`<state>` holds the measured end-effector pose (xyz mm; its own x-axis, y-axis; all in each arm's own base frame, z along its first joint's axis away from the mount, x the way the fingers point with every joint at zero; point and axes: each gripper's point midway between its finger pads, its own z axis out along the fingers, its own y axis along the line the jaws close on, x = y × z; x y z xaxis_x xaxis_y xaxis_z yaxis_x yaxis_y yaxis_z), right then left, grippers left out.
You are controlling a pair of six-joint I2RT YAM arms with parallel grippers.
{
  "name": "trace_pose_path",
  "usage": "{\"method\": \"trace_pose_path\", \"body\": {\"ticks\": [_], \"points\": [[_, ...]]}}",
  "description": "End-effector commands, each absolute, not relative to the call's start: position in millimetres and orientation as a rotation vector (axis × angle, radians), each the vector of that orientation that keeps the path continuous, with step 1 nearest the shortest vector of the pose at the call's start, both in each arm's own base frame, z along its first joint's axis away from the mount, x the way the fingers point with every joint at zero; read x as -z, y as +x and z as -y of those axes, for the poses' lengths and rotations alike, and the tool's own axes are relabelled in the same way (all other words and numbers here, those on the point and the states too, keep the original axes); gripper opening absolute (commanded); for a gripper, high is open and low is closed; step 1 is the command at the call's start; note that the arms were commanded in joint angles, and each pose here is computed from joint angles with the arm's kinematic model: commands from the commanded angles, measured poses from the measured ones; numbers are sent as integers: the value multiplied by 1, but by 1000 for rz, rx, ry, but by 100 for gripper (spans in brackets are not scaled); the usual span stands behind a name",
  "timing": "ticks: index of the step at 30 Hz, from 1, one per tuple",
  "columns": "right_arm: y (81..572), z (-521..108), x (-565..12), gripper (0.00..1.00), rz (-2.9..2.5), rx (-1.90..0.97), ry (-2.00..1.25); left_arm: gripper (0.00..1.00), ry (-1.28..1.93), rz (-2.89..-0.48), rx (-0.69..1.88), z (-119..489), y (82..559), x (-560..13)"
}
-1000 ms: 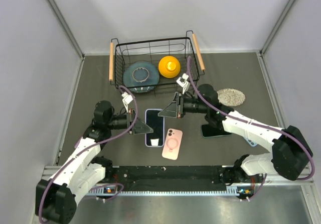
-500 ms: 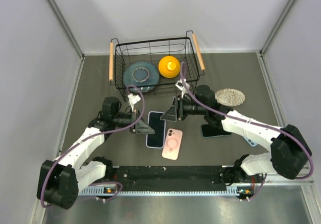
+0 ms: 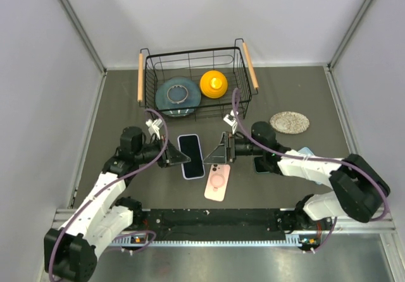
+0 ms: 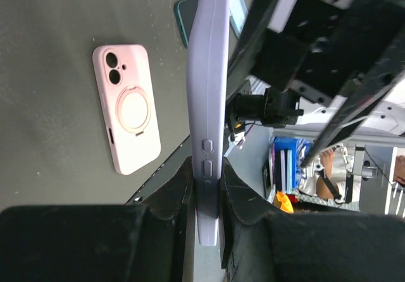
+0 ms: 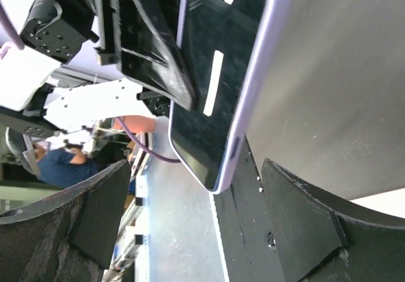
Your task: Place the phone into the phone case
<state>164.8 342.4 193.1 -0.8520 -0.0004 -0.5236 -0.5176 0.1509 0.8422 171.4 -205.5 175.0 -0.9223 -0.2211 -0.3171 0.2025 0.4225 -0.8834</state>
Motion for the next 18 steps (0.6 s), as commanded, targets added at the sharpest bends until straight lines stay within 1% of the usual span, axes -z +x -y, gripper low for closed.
{"method": "trace_pose_path", "body": {"ticks": [1,5,10,12,14,16,17,18], "points": [[160,-349,-219,84,-1842,-1933,-528,0,-10,-2145,1545,209,182,-207],[150,-349,-226,84,-1764,-2099,-518,0,-11,-2113,1567,210,182,-213],[147,-351,-220,74,-1719,-2245,-464,0,-26,-2106,1559,210,185,-208],[145,-356,-213,67,-1731,-2242,-469,0,-46,-2115,1575,211,185,-201],[142,-359,-212,64,-1726,-2239,-483,0,-51,-2133,1568,210,186,-193],[141,-359,-212,58,-1719,-2237,-486,0,-62,-2152,1543,209,188,-188],[141,-359,-213,49,-1717,-2235,-484,0,-54,-2166,1522,208,188,-185],[141,-359,-214,44,-1712,-2233,-483,0,-61,-2176,1489,206,191,-181]]}}
